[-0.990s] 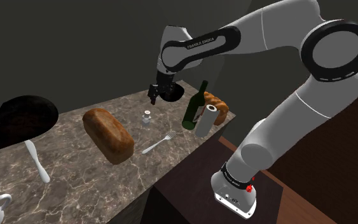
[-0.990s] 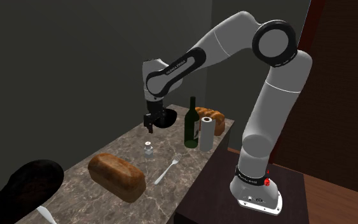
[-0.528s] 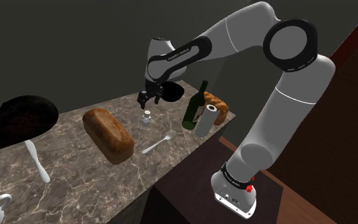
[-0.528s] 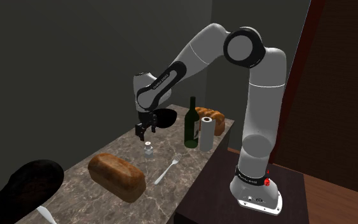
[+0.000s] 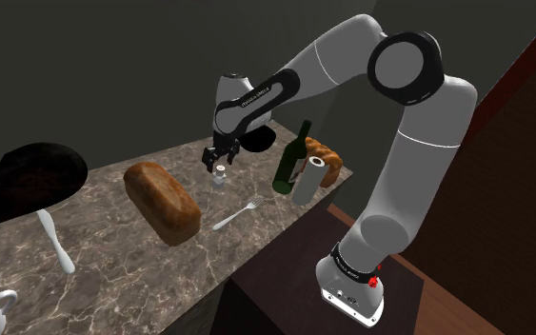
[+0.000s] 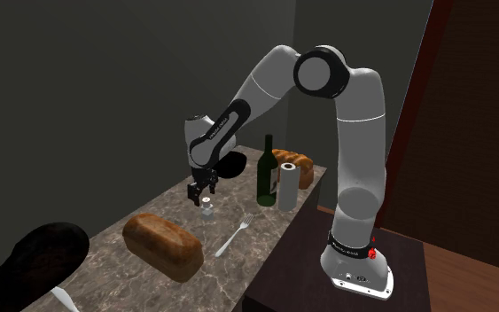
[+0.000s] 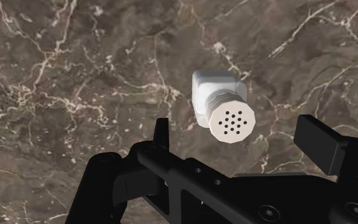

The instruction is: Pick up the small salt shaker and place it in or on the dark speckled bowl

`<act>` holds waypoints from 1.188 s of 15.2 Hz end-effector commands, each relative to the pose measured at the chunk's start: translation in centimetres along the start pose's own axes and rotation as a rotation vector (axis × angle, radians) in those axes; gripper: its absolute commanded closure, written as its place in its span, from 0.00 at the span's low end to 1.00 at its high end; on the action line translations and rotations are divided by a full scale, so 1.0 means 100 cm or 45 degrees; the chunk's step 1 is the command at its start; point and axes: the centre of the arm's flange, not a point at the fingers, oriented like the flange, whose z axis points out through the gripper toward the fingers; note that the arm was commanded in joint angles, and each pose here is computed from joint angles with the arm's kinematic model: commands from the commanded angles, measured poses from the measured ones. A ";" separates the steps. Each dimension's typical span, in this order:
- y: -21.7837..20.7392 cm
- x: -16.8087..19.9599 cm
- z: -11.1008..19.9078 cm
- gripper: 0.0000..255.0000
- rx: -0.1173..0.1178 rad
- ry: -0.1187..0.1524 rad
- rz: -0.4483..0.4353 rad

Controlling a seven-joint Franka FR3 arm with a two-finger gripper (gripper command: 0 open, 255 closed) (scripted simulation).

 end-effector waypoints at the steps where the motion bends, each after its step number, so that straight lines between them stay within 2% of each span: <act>1: 0.000 0.000 0.008 0.00 0.000 0.001 0.000; 8: 0.000 0.000 0.008 0.00 0.000 0.001 0.000; 9: 0.000 0.000 0.008 1.00 0.000 0.001 0.000; 18: 0.000 0.000 0.008 1.00 0.000 0.001 0.000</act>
